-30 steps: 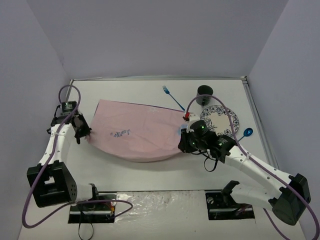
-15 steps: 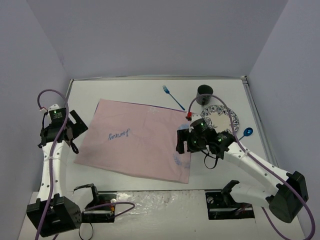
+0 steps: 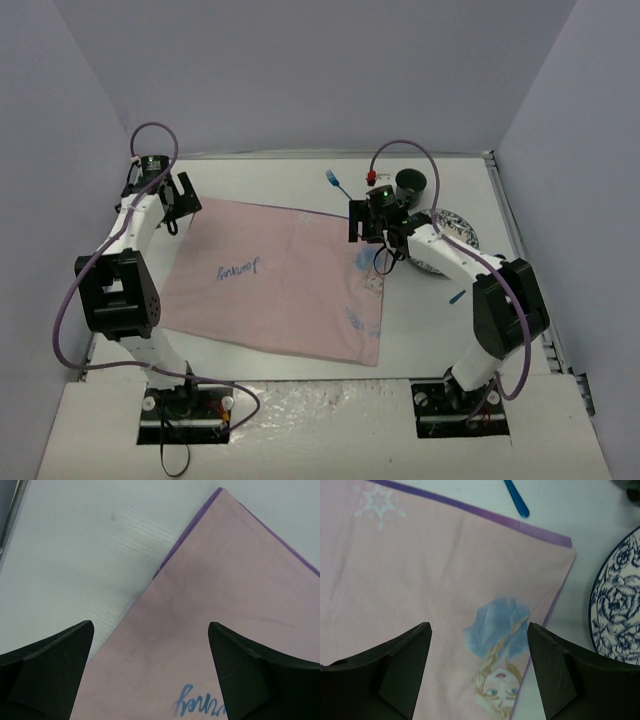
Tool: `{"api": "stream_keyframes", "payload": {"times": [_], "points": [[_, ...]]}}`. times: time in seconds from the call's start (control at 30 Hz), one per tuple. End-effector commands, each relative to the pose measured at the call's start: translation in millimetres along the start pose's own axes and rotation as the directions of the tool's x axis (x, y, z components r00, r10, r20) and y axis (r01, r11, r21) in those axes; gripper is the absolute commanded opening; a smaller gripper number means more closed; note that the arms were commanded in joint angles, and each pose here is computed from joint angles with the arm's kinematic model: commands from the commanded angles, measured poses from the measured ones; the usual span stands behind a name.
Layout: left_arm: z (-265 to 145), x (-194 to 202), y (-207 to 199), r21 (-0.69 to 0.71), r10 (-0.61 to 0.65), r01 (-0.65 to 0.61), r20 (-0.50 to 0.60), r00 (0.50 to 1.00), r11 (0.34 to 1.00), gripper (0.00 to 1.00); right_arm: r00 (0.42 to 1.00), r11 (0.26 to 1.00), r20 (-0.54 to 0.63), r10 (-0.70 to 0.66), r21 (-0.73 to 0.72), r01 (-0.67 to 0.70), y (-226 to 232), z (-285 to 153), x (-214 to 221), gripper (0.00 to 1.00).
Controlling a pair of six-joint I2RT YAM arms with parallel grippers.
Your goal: Set the dinner table for one person
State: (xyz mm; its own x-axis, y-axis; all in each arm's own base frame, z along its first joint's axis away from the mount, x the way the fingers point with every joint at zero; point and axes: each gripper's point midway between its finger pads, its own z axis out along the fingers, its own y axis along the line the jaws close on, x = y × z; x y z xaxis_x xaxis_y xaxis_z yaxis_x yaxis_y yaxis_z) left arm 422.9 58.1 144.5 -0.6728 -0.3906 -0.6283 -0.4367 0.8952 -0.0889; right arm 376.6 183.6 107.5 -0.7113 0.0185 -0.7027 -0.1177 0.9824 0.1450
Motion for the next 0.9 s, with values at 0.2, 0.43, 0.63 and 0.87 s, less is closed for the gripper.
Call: {"api": "stream_keyframes", "payload": {"times": [0.2,0.43,0.63,0.87], "points": [[57.1,-26.2,-36.4,0.04,0.06,-0.061,0.034,0.998,0.997,0.96,0.99,0.994,0.124,-0.06,0.099,0.048,-37.5,56.7,-54.9,0.74],[73.7,-9.5,-38.2,0.019,0.084,-0.084,0.001,0.996,0.996,0.96,0.989,0.99,0.074,-0.128,0.071,0.123,-55.1,80.9,-45.5,0.76],[90.3,7.1,-31.0,-0.018,0.099,-0.1,-0.045,0.994,0.995,0.95,0.993,0.993,0.031,-0.118,0.025,0.117,-62.4,100.5,-30.5,0.78],[104.9,20.1,-23.7,-0.062,0.107,-0.113,-0.093,0.99,0.992,0.91,0.993,0.994,-0.031,-0.112,0.003,0.113,-62.9,117.5,-5.4,0.77]]}}
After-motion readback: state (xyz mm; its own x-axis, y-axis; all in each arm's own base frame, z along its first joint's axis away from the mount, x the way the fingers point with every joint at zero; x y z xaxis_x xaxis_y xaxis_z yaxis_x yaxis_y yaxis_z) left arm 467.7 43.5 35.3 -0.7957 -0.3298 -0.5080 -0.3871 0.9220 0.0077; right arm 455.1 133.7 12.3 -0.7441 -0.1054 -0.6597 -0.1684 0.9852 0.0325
